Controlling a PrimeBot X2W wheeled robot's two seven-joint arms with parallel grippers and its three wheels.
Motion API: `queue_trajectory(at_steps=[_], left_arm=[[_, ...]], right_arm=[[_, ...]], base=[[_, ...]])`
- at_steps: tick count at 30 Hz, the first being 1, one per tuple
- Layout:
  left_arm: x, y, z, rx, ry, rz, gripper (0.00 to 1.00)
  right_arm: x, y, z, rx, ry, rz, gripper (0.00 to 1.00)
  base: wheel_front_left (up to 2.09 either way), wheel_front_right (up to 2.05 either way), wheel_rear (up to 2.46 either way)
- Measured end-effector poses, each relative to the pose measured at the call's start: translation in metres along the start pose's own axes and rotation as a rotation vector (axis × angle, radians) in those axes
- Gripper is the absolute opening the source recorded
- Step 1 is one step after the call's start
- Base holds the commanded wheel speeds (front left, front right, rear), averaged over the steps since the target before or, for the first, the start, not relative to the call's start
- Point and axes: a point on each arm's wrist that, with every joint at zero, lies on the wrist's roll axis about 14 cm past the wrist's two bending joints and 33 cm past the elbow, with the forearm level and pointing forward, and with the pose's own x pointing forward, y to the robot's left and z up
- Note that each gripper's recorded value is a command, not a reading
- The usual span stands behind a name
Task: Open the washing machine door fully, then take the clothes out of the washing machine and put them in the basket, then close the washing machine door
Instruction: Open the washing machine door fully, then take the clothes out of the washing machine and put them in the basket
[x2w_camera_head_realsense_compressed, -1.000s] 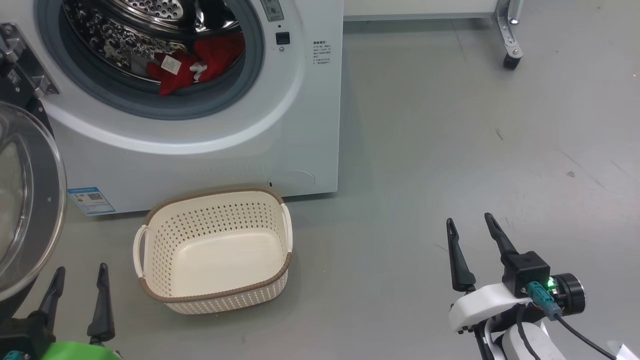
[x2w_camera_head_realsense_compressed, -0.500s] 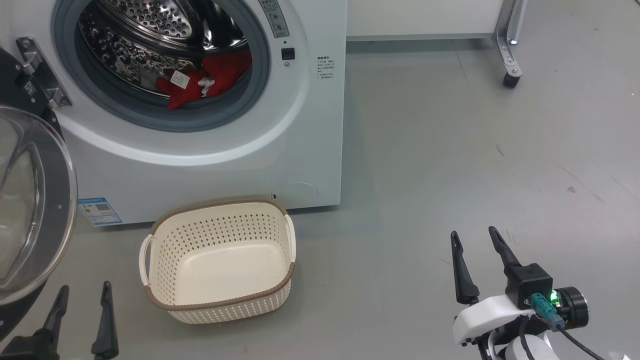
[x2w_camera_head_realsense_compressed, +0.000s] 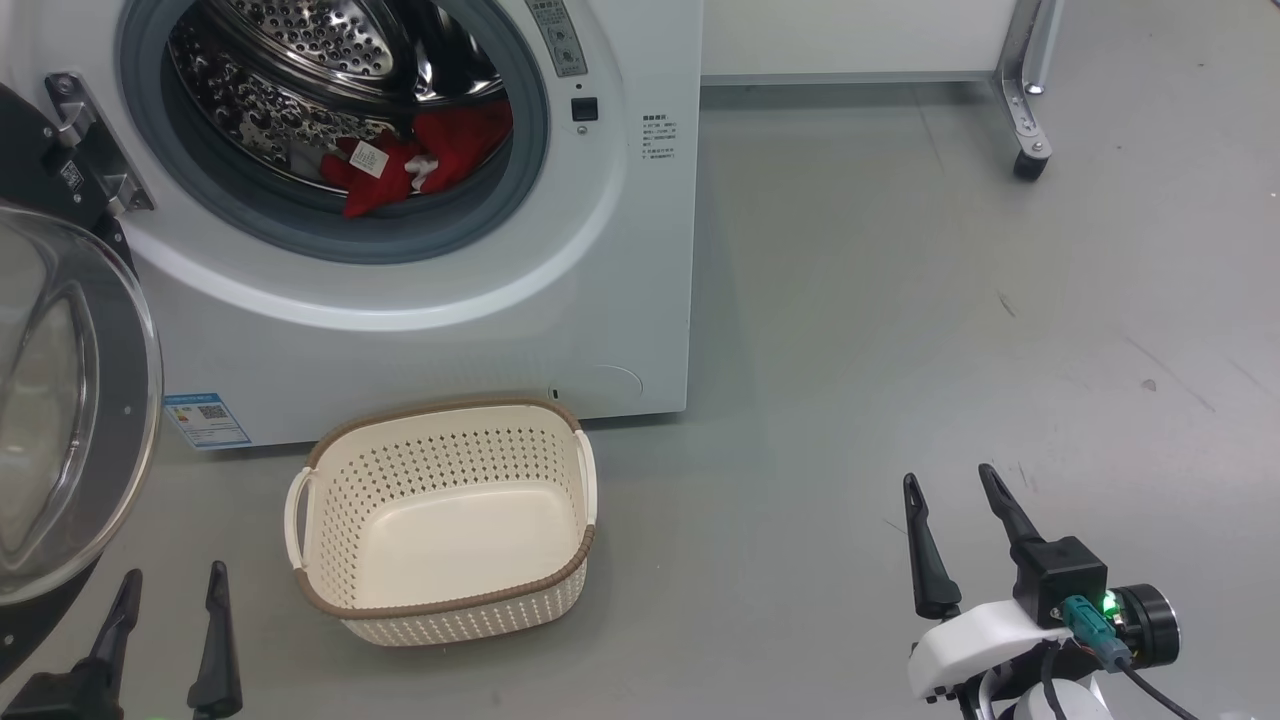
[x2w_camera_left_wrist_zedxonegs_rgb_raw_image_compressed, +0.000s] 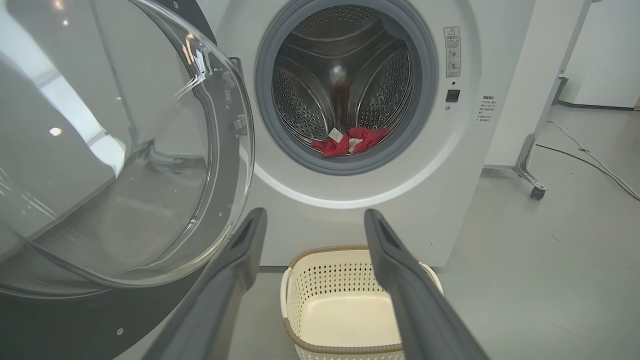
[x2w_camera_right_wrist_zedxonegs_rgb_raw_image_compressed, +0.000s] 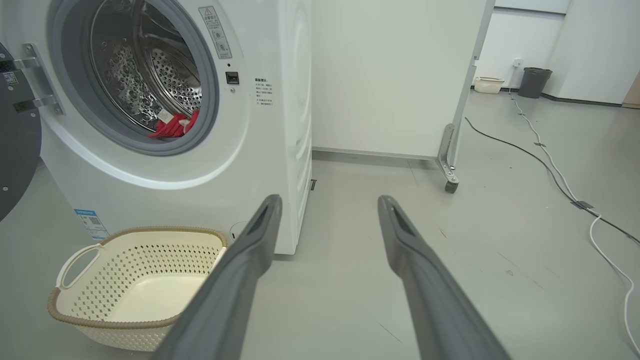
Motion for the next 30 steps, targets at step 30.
queue_trajectory(at_steps=[30], left_arm=[[-0.008,0.013,-0.006,0.018,0.02,0.045,1.0]], right_arm=[[0.004,0.008,-0.007,-0.006,0.02,0.027,1.0]], base=[[0.46,-0.46,0.0]])
